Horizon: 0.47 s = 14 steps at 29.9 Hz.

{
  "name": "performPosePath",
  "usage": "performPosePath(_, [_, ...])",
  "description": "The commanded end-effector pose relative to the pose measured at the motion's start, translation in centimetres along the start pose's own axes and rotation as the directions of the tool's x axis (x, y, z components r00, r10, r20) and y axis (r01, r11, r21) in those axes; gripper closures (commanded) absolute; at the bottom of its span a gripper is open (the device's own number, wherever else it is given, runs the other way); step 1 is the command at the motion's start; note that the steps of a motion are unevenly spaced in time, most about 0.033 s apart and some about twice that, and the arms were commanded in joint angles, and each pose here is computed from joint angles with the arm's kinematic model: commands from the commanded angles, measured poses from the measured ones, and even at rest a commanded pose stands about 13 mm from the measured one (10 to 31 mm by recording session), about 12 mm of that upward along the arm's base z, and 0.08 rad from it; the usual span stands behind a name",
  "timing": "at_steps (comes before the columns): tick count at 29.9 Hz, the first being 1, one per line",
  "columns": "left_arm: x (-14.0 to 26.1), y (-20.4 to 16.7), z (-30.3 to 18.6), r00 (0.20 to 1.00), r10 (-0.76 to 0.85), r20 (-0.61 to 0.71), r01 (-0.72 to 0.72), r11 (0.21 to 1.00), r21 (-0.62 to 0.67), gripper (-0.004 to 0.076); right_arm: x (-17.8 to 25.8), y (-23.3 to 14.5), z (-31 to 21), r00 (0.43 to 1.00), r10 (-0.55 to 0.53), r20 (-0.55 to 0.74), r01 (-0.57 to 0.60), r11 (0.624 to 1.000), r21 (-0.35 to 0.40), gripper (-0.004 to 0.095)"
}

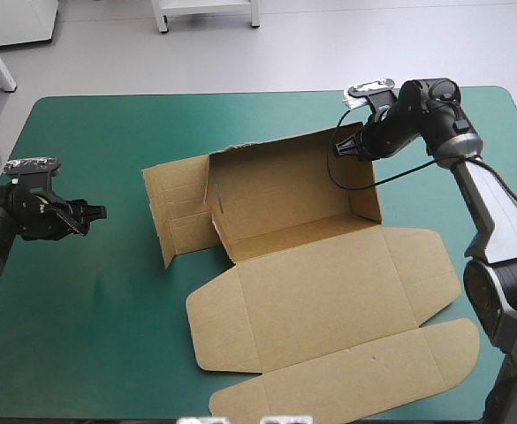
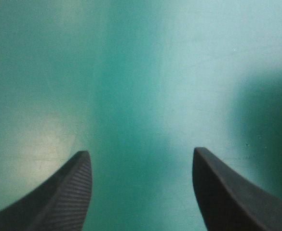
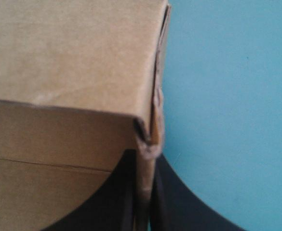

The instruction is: Fold the box

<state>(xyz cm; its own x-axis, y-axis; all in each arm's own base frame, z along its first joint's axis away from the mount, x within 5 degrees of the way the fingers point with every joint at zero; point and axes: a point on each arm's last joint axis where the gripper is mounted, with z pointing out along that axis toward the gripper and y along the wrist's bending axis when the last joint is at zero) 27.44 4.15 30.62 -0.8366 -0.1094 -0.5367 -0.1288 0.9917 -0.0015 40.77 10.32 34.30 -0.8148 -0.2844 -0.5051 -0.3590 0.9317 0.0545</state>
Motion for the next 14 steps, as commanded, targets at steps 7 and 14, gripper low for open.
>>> performPosePath(7, [-0.8,-0.1,-1.6,0.996,0.0,0.085,-0.001,1.0,0.011,0.0286,-1.3,0.3,-2.8,0.992,-0.038,0.117,0.037,0.999,0.011,0.0381])
performPosePath(14, [-0.8,-0.1,-1.6,0.996,0.0,0.085,-0.001,1.0,0.011,0.0286,-1.7,0.6,-5.3,0.99,-0.038,0.135,0.037,0.999,0.009,0.0345])
